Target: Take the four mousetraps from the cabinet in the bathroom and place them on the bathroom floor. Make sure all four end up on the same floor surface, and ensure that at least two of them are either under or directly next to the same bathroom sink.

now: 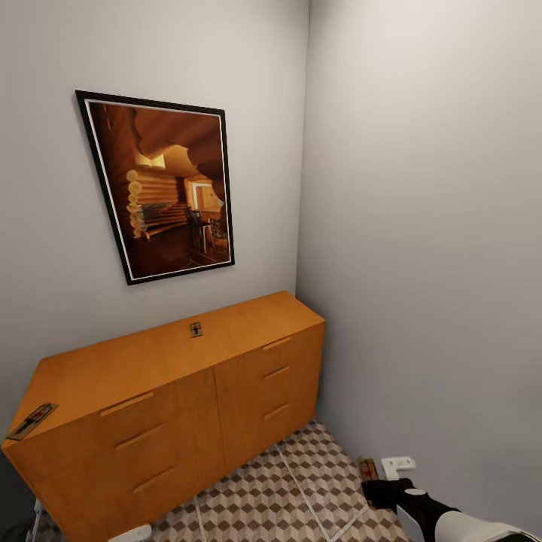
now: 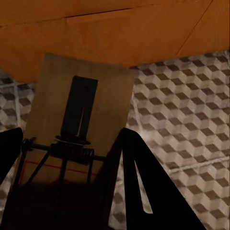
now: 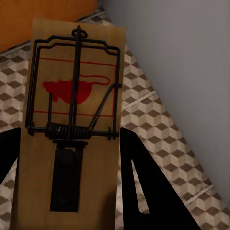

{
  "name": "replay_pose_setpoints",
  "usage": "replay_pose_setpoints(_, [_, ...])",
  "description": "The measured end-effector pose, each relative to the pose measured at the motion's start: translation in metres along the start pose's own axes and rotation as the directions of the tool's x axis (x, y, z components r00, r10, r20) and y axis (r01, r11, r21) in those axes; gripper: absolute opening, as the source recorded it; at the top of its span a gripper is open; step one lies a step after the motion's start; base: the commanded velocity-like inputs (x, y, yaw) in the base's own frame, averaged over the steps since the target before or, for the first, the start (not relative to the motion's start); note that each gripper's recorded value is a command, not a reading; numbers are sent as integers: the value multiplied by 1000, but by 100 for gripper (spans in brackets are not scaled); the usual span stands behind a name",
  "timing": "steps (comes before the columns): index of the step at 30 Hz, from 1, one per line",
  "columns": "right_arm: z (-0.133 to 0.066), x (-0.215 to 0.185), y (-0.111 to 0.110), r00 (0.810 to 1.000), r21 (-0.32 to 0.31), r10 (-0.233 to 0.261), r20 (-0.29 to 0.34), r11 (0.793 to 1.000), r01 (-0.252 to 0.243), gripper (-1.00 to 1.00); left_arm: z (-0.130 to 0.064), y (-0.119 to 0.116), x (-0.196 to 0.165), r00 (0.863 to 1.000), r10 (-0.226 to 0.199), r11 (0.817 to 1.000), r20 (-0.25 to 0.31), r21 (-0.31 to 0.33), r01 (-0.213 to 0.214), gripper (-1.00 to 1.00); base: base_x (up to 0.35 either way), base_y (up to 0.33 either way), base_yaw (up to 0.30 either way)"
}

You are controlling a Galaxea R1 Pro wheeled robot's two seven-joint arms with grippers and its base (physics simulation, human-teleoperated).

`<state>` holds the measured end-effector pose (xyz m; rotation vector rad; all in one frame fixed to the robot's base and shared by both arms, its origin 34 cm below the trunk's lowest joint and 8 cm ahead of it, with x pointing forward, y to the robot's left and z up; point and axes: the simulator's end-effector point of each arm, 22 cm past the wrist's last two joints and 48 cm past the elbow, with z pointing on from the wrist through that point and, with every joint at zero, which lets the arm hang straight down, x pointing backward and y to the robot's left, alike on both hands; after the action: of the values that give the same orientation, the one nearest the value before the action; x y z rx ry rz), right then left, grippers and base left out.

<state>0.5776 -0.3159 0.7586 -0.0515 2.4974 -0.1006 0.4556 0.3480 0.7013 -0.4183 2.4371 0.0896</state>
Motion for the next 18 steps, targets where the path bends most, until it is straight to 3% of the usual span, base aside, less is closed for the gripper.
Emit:
replay_pose_setpoints(2, [0, 2, 7, 1000, -10, -8, -3, 1000, 8, -100, -4, 19, -4, 998, -31, 999, 63, -33, 33, -100, 0, 0, 0])
replay_pose_setpoints(5, [0, 5, 12, 1000, -16, -25, -5, 1000, 25, -100, -8, 26, -8, 992, -41, 998, 121, -46, 46, -100, 0, 0, 0])
replay_pose_setpoints(10, [-1, 13, 13, 999, -18, -32, -13, 999, 32, -100, -11, 26, -9, 989, -43, 998, 142, -43, 50, -100, 0, 0, 0])
replay_pose_setpoints(18, [-9, 83, 16, 998, -24, -38, -55, 999, 36, -100, -12, 13, 3, 991, -49, 998, 123, -26, 52, -100, 0, 0, 0])
